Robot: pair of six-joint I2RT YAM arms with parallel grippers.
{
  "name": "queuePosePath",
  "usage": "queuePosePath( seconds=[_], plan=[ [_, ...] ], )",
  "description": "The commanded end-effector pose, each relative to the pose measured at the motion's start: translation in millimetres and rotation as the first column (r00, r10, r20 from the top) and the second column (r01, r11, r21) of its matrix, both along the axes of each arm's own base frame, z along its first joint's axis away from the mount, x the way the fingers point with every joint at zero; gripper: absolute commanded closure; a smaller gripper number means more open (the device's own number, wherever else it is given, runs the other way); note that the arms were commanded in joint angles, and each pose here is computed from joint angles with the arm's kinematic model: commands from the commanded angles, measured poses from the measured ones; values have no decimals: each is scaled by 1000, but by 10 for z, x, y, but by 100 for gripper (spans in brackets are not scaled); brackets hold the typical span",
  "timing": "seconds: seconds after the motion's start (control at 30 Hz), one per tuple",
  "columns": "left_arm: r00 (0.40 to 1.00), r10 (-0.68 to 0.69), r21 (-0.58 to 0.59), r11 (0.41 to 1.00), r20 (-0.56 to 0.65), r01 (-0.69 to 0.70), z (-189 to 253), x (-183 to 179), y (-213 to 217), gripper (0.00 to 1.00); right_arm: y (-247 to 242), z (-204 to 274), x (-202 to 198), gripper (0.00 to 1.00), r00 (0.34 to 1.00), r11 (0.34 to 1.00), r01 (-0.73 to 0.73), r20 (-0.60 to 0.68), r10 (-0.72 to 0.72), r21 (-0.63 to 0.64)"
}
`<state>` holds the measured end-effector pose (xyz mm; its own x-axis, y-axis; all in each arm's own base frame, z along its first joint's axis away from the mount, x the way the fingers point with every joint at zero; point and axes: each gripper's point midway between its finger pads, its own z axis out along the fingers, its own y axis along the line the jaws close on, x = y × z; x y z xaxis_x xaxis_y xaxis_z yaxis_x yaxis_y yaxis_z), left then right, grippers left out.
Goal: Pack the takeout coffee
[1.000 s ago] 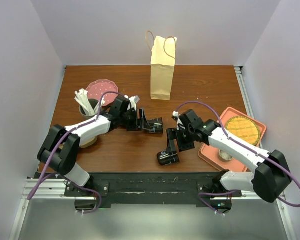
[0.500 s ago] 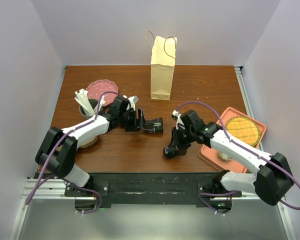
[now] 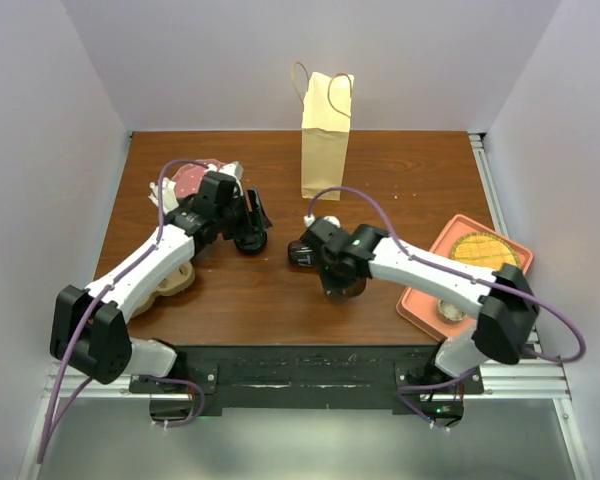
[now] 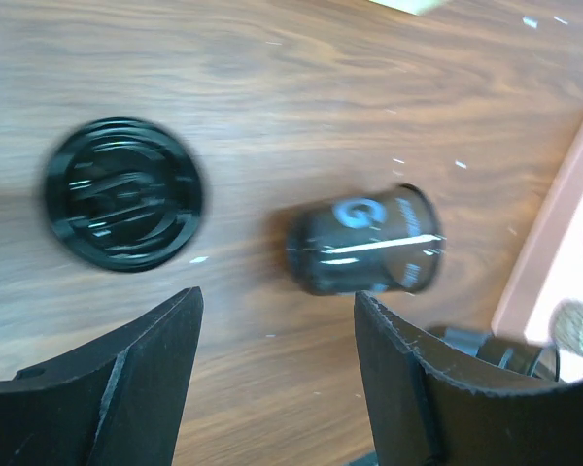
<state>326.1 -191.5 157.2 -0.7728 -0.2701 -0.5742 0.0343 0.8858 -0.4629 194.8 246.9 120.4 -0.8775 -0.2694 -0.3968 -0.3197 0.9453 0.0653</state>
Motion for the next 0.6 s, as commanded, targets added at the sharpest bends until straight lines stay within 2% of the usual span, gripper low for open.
queuePosePath(
  seconds=[0.0,0.2,0.43,0.57],
  plan=[
    [997,71,42,997,26,-72,85,13,259,31,32,28,-46,91,997,994,49,60,-44,-97],
    [995,81,30,996,53,-83,131,12,336,31,173,-94,-99,85,999,995,27,41,-23,-94],
    [997,56,22,998,62,-57,161,10,306,32,224,-54,-80,71,998,997,29,51,-25,-76],
    [997,44,24,999,67,-46,241,19,295,32,251,207,-42,69,997,997,41,64,-36,-71]
  ],
)
